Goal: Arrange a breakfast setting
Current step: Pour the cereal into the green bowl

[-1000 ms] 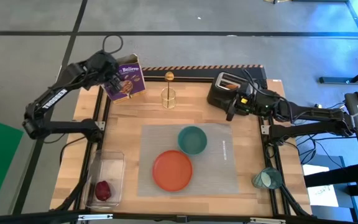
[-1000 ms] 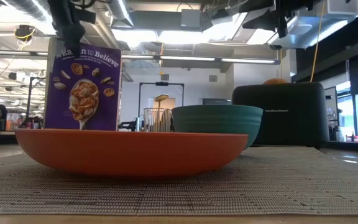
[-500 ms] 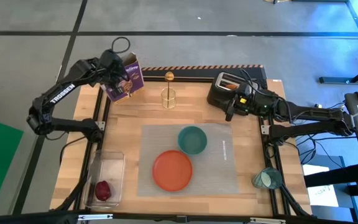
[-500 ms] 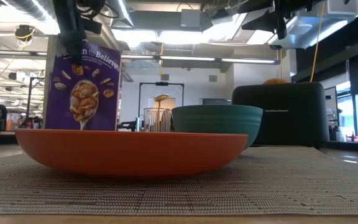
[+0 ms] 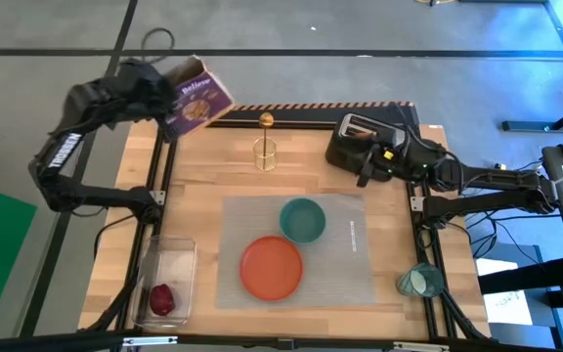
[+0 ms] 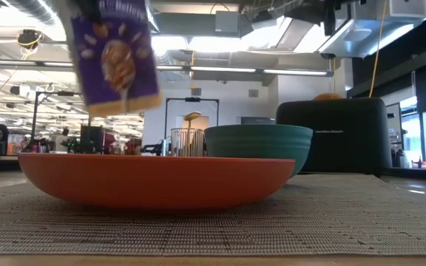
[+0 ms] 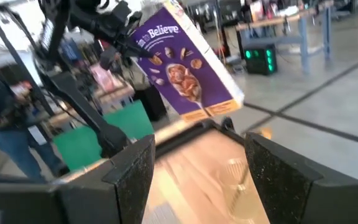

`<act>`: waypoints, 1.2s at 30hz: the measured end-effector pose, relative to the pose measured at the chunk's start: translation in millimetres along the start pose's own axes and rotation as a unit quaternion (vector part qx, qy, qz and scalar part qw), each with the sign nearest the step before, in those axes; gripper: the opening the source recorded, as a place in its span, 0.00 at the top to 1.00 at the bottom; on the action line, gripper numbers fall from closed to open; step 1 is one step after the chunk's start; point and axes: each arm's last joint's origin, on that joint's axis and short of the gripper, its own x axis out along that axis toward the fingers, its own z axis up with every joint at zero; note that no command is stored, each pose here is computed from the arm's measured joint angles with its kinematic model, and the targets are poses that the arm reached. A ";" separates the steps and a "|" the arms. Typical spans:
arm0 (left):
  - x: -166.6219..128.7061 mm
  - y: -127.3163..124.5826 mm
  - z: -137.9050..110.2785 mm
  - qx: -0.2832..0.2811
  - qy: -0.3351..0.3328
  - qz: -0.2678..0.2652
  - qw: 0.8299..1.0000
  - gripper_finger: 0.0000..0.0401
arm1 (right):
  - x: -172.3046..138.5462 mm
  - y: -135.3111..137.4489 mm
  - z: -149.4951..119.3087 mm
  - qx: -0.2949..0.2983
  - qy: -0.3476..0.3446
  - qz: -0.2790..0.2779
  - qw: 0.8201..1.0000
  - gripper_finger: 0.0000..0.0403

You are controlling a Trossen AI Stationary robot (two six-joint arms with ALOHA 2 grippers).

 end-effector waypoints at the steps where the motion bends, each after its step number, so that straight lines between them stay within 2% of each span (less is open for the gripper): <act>1: -9.1 0.6 2.4 0.004 -0.019 -0.008 1.000 1.00 | 0.0 0.7 1.3 0.002 -0.006 0.006 1.000 0.40; 6: -48.9 -1.4 10.1 0.057 -0.124 -0.075 0.988 1.00 | 13.1 6.6 3.9 -0.002 0.014 0.026 1.000 0.40; 9: -57.9 -6.2 15.9 0.081 -0.166 -0.107 0.977 1.00 | 29.4 14.7 10.8 -0.012 0.023 0.045 0.999 0.40; 12: -55.0 -15.2 20.0 0.105 -0.161 -0.131 0.973 1.00 | 45.6 25.0 24.6 -0.036 0.027 0.064 0.997 0.39; 15: -48.8 -25.2 29.9 0.124 -0.164 -0.148 0.967 1.00 | 56.9 34.9 43.9 -0.076 0.052 0.058 0.994 0.36; 21: -32.1 -53.7 56.5 0.168 -0.173 -0.176 0.954 1.00 | 75.9 48.9 70.6 -0.139 0.132 0.036 0.981 0.25; 26: -27.4 -77.8 71.0 0.220 -0.197 -0.202 0.934 1.00 | 86.0 56.5 84.3 -0.144 0.152 0.032 0.977 0.17; 29: -25.2 -89.2 77.6 0.239 -0.207 -0.207 0.926 1.00 | 90.4 59.9 86.8 -0.139 0.153 0.054 0.977 0.16; 33: -19.8 -99.4 85.2 0.246 -0.207 -0.193 0.927 1.00 | 93.8 64.1 86.6 -0.130 0.149 0.103 0.975 0.17; 36: -16.5 -102.4 87.5 0.248 -0.202 -0.186 0.929 1.00 | 94.4 63.8 83.7 -0.130 0.161 0.106 0.973 0.17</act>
